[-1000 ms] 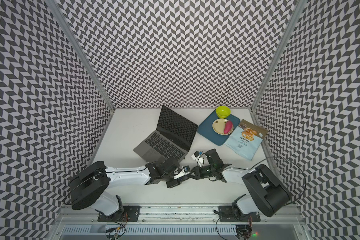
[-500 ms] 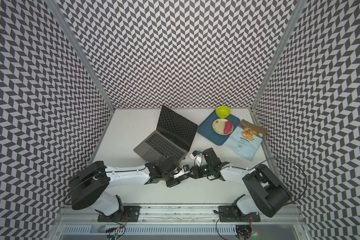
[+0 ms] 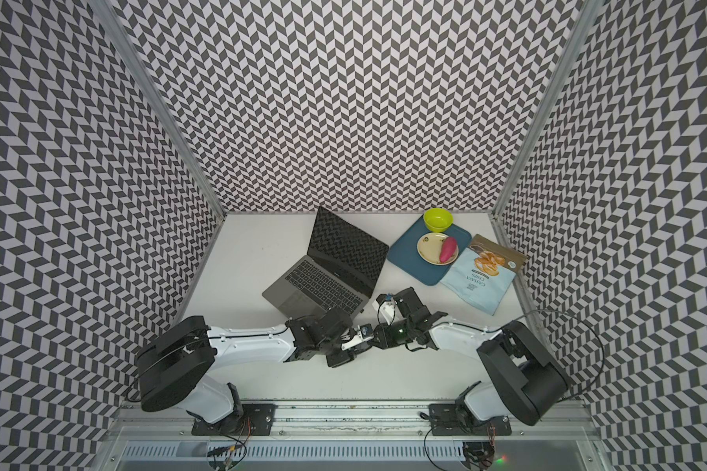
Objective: Insert the wireless mouse receiver into the laptop
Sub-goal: Close the lid on the mouse.
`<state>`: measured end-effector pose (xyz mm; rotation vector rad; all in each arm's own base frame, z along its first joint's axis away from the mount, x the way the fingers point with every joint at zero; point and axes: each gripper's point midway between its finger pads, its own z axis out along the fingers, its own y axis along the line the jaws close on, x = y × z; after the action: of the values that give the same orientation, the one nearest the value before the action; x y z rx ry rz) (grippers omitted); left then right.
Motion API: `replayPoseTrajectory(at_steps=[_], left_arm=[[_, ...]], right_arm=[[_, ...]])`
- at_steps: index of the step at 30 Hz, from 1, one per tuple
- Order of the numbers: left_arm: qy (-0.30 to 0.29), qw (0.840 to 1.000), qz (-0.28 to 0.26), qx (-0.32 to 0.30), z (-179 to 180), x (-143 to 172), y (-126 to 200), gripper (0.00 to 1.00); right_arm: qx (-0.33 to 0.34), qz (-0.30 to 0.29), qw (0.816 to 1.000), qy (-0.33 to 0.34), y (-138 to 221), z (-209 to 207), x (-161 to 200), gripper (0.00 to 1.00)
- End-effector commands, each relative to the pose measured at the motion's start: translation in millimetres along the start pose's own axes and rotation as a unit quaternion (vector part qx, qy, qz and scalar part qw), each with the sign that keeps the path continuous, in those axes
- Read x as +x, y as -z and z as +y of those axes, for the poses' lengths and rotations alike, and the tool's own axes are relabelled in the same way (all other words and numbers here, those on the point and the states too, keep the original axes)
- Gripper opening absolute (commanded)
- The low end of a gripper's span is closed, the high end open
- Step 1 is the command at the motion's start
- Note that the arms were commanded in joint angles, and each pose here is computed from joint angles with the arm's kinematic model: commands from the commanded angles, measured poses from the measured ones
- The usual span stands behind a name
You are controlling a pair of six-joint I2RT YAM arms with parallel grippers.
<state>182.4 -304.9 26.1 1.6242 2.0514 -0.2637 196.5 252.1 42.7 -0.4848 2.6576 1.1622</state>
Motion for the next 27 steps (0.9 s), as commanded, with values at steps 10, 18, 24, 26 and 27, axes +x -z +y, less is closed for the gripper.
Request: replayPoseTrajectory(at_steps=[10, 18, 24, 26, 27], left_arm=[[-0.017, 1.000, 0.002, 0.016, -11.1, 1.4, -5.2, 0.48], [-0.014, 1.000, 0.004, 0.013, -9.3, 1.5, -5.9, 0.48], [-0.014, 1.000, 0.004, 0.011, -8.6, 1.1, -6.1, 0.48], [-0.014, 1.000, 0.004, 0.011, -8.4, 0.7, -6.0, 0.48], [-0.014, 1.000, 0.004, 0.011, -8.5, 1.2, -6.1, 0.48]], right_arm=[[0.010, -0.006, 0.999, 0.031, -3.7, 8.6, -4.7, 0.27], [0.004, -0.036, 0.999, 0.037, 9.6, 20.1, -13.8, 0.37], [0.038, -0.059, 0.997, 0.029, 21.2, 12.7, -15.4, 0.44], [0.027, -0.055, 0.998, 0.030, 20.3, 15.6, -12.7, 0.40], [0.017, -0.051, 0.998, 0.029, 18.8, 17.9, -10.6, 0.38]])
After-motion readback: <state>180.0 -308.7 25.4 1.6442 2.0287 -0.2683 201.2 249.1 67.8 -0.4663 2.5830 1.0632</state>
